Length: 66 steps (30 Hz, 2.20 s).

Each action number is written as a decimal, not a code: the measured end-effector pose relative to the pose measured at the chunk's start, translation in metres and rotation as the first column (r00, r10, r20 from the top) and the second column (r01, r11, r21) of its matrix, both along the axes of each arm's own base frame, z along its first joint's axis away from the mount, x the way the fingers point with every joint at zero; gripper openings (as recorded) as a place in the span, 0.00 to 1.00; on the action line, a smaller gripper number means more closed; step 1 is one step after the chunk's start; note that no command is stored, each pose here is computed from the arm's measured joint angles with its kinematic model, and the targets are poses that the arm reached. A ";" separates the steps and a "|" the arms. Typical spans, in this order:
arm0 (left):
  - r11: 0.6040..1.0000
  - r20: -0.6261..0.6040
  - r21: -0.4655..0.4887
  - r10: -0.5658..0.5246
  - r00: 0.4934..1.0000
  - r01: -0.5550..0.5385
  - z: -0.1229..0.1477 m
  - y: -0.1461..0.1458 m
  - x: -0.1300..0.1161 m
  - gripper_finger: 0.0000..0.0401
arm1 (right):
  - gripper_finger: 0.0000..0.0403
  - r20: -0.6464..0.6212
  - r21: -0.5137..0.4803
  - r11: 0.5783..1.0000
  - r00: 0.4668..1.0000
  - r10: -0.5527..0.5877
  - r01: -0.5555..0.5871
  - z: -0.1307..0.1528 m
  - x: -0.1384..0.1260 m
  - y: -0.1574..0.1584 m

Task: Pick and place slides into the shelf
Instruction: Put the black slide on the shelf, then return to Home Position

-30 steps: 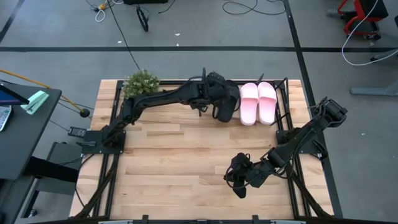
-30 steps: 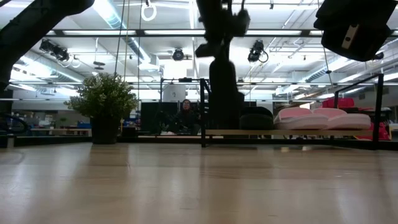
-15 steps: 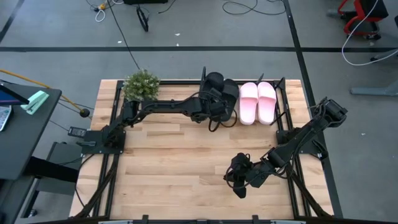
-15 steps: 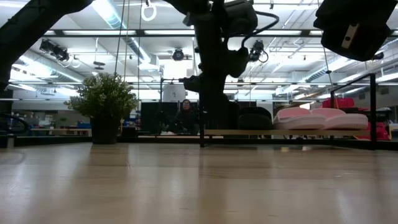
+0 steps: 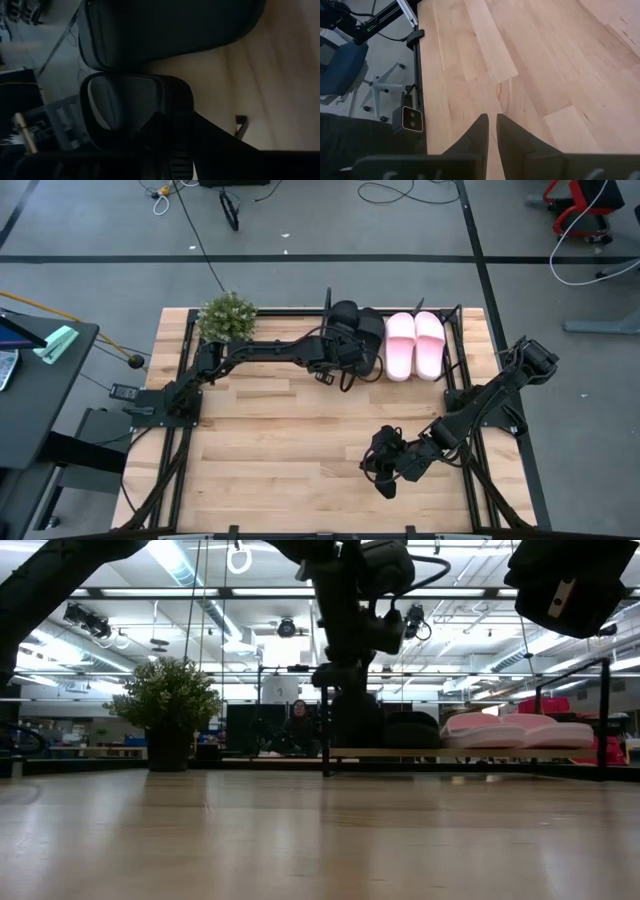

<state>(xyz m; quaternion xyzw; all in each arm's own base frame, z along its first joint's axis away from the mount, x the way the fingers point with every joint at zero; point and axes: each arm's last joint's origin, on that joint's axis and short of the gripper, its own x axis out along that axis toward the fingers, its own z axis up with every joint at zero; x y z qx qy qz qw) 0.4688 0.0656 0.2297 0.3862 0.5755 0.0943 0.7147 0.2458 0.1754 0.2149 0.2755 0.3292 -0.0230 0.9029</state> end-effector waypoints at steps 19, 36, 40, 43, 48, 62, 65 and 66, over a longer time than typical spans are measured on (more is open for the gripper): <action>0.974 0.147 -0.202 0.133 0.980 -0.102 0.000 0.005 0.003 0.18 | 0.11 0.010 -0.008 1.000 1.000 -0.025 0.025 0.000 0.000 -0.001; 0.898 0.182 -0.430 0.185 0.966 -0.091 -0.002 0.004 0.004 0.25 | 0.11 0.008 0.001 1.000 0.999 -0.031 0.031 0.000 0.000 -0.001; 0.865 0.181 -0.494 0.206 0.962 -0.092 -0.003 0.008 0.004 0.31 | 0.11 0.008 0.001 1.000 0.999 -0.031 0.031 0.000 0.000 -0.001; 0.859 0.182 -0.502 0.218 0.959 -0.100 -0.003 0.009 0.004 0.35 | 0.11 0.008 0.002 1.000 0.999 -0.031 0.031 0.000 0.000 -0.001; 0.857 0.178 -0.501 0.237 0.955 -0.119 -0.004 0.015 0.002 0.41 | 0.11 0.008 0.002 1.000 0.999 -0.031 0.031 0.000 0.000 -0.001; 0.820 0.208 -0.564 0.254 0.945 -0.097 0.025 0.004 -0.008 0.47 | 0.10 -0.010 -0.054 0.999 1.000 0.000 -0.001 0.006 -0.007 -0.006; 0.802 0.223 -0.594 0.249 0.943 -0.071 0.038 -0.007 -0.013 0.43 | 0.07 -0.049 -0.077 0.997 0.998 -0.029 0.025 0.014 -0.018 -0.015; 0.801 0.228 -0.596 0.245 0.942 -0.064 0.043 -0.012 -0.015 0.42 | 0.06 -0.056 -0.087 0.995 0.998 -0.044 0.039 0.017 -0.022 -0.019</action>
